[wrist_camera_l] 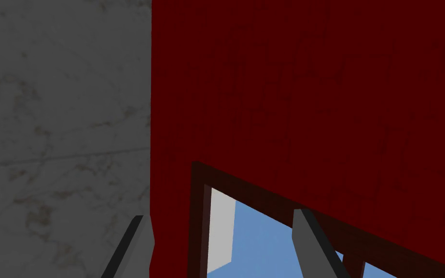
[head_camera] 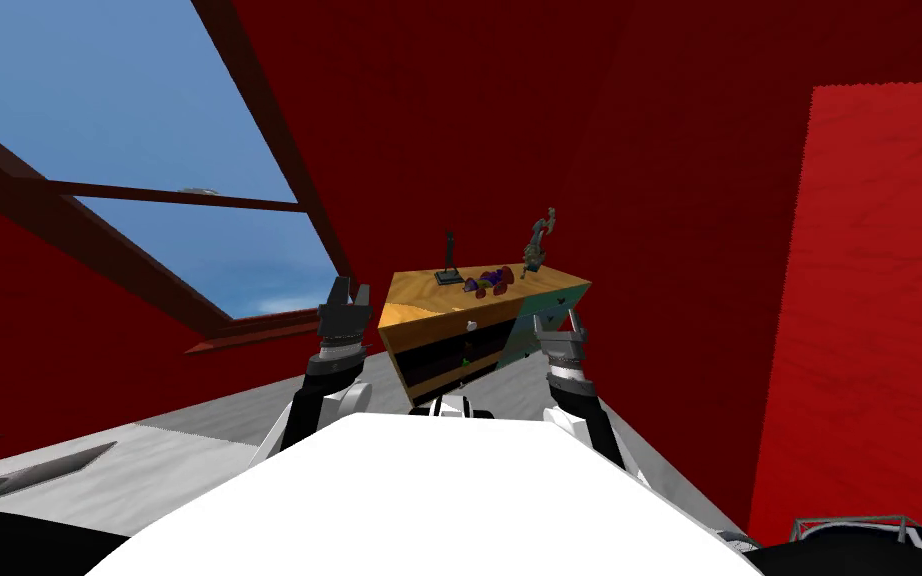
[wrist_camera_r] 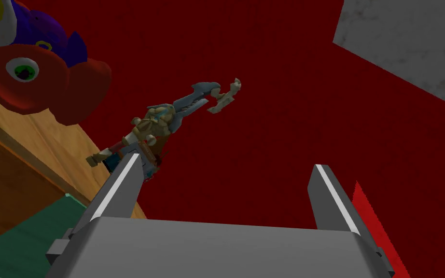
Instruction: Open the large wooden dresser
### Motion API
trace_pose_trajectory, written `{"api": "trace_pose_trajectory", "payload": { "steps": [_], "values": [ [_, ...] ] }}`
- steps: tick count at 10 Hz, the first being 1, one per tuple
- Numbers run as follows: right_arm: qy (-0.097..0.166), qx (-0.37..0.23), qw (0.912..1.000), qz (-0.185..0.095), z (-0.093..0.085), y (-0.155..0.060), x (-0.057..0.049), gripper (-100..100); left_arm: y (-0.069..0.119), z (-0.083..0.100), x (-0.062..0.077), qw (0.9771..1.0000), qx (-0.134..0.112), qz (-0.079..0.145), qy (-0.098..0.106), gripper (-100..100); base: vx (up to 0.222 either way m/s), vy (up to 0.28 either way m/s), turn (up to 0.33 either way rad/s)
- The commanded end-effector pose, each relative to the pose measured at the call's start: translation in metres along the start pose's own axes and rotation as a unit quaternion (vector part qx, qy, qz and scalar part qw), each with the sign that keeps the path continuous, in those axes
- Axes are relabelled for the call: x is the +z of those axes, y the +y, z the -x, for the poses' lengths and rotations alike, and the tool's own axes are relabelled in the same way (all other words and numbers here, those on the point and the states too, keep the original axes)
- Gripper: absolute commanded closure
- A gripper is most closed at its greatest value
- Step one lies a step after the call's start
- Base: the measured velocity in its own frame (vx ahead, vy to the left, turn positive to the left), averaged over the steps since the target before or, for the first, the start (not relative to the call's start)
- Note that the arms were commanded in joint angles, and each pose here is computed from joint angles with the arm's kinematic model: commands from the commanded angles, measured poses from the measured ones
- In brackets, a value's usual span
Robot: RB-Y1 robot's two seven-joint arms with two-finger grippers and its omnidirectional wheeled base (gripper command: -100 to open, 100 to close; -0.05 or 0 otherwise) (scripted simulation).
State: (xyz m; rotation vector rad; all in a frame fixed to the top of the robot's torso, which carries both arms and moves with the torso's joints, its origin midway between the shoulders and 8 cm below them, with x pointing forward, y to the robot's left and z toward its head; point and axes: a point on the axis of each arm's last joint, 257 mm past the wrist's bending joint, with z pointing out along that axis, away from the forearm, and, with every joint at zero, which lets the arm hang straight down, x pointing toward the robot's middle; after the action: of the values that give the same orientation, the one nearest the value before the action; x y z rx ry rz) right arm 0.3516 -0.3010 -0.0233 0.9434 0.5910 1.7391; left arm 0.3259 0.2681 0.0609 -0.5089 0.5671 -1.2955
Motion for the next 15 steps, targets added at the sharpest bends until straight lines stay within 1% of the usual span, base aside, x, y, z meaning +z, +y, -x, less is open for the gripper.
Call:
{"api": "trace_pose_trajectory", "payload": {
  "steps": [1, 3, 4, 6, 7, 9, 10, 12, 13, 15],
  "values": [
    [-0.009, 0.059, 0.9982, 0.001, 0.007, -0.003, -0.006, -100, 0.0, 0.0, 0.0, 1.0, 0.0, 0.0, 0.0, 0, -0.017, 0.024, 0.266],
    [-0.009, 0.081, 0.9967, 0.001, 0.007, -0.003, -0.006, -100, 0.0, 0.0, 0.0, 1.0, 0.0, 0.0, 0.0, 0, -0.009, 0.013, 0.063],
    [-0.016, 0.111, 0.9937, 0.002, 0.012, -0.006, -0.011, -100, 0.0, 0.0, 0.0, 1.0, 0.0, 0.0, 0.0, 0, -0.015, 0.018, 0.231],
    [-0.016, 0.13, 0.9914, 0.002, 0.012, -0.006, -0.011, -100, 0.0, 0.0, 0.0, 1.0, 0.0, 0.0, 0.0, 0, -0.01, 0.011, 0.089],
    [-0.024, 0.162, 0.9865, 0.004, 0.017, -0.008, -0.016, -100, 0.0, 0.0, 0.0, 1.0, 0.0, 0.0, 0.0, 0, -0.013, 0.022, 0.225],
    [-0.024, 0.18, 0.9834, 0.005, 0.017, -0.008, -0.016, -100, 0.0, 0.0, 0.0, 1.0, 0.0, 0.0, 0.0, 0, -0.008, 0.013, 0.083],
    [-0.033, 0.212, 0.9768, 0.007, 0.023, -0.01, -0.022, -100, 0.0, 0.0, 0.0, 1.0, 0.0, 0.0, 0.0, 0, -0.009, 0.019, 0.197],
    [-0.033, 0.23, 0.9725, 0.008, 0.023, -0.01, -0.022, -100, 0.0, 0.0, 0.0, 1.0, 0.0, 0.0, 0.0, 0, -0.008, 0.012, 0.108],
    [-0.042, 0.261, 0.9643, 0.012, 0.03, -0.012, -0.028, -100, 0.0, 0.0, 0.0, 1.0, 0.0, 0.0, 0.0, 0, -0.011, 0.021, 0.29],
    [-0.042, 0.281, 0.9587, 0.013, 0.03, -0.012, -0.028, -100, 0.0, 0.0, 0.0, 1.0, 0.0, 0.0, 0.0, 0, -0.009, 0.014, 0.058]
  ]
}}
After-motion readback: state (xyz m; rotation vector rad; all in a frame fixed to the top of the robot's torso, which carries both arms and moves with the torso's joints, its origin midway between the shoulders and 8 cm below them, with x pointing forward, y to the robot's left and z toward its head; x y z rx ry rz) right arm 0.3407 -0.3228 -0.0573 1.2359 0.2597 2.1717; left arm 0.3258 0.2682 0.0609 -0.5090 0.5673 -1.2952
